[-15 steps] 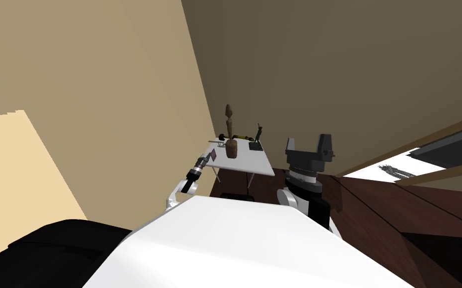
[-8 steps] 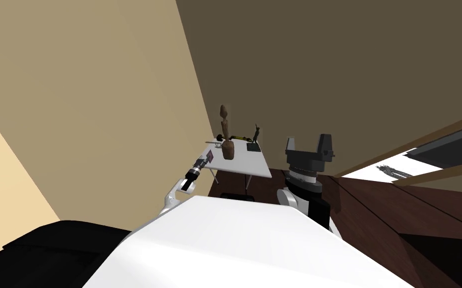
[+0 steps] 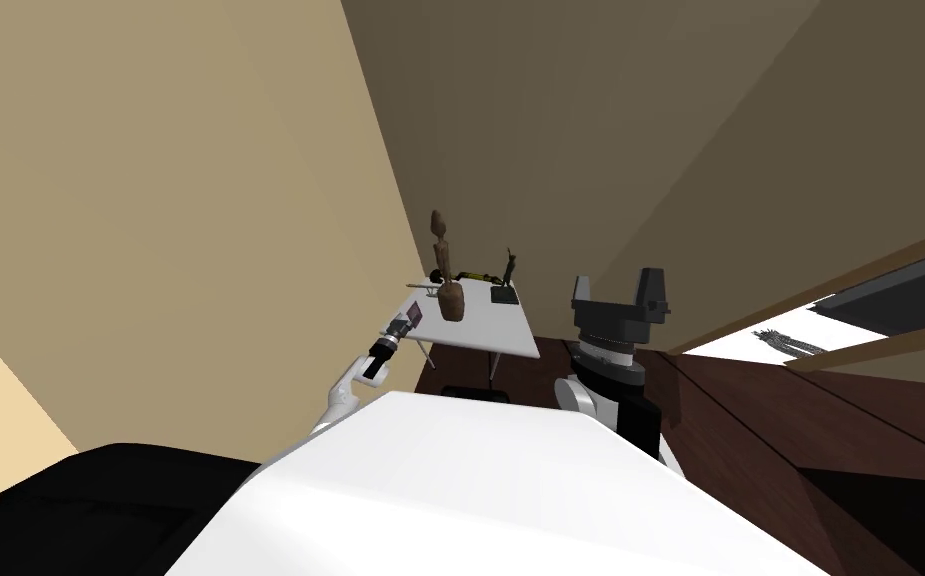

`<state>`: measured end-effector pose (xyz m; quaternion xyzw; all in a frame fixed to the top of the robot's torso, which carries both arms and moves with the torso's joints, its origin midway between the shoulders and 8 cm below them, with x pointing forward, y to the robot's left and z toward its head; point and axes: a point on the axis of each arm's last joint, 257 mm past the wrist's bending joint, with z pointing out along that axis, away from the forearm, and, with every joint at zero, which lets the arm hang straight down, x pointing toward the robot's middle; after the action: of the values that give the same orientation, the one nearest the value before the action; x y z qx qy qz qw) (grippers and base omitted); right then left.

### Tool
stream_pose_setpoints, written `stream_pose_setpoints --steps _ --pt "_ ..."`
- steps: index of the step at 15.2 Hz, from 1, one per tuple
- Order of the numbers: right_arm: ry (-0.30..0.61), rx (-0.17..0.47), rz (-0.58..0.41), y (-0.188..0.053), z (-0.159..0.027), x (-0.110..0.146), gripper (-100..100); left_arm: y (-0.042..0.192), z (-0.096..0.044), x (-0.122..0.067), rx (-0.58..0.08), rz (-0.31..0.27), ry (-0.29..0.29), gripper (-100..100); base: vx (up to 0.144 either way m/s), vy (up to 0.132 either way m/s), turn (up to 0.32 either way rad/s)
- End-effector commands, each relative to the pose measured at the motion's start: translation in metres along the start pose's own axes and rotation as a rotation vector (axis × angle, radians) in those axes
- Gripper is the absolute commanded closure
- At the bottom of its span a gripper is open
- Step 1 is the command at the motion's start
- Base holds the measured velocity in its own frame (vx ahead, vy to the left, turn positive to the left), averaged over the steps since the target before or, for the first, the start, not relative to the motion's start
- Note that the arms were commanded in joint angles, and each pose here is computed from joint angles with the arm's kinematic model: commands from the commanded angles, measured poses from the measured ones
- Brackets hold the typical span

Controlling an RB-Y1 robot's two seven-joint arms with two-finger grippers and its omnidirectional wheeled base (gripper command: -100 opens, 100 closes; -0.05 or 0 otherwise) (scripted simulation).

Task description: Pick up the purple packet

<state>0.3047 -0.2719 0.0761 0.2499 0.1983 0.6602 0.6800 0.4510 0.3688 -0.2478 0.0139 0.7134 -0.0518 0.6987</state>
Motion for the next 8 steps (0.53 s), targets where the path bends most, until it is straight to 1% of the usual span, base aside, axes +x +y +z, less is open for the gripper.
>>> stream_pose_setpoints --steps 1,2,3,4,5,6,8 --pt "0.000 0.000 0.000 0.000 0.000 0.000 0 0.009 0.002 0.008 -0.014 0.040 0.023 -100 0.023 -0.044 -0.006" --pt "0.000 0.000 0.000 0.000 0.000 0.000 0 0.004 0.001 0.003 -0.005 0.017 0.009 -100 0.015 -0.029 0.000" --pt "0.000 0.000 0.000 0.000 0.000 0.000 0 0.006 0.001 0.001 0.006 0.026 0.002 -100 0.034 -0.031 0.095" --pt "0.000 0.000 0.000 0.000 0.000 0.000 0 0.010 0.000 -0.002 0.010 0.025 -0.008 -100 0.092 -0.064 0.195" --pt "0.000 0.000 0.000 0.000 0.000 0.000 0 0.007 0.000 -0.002 0.021 0.028 -0.007 -100 0.104 -0.070 0.170" --pt "0.000 0.000 0.000 0.000 0.000 0.000 0 0.009 -0.001 -0.005 0.030 0.028 -0.016 -100 0.104 -0.069 0.153" --pt "0.000 0.000 0.000 0.000 0.000 0.000 0 0.009 -0.002 -0.007 0.048 0.028 -0.020 -100 0.093 -0.064 0.111"
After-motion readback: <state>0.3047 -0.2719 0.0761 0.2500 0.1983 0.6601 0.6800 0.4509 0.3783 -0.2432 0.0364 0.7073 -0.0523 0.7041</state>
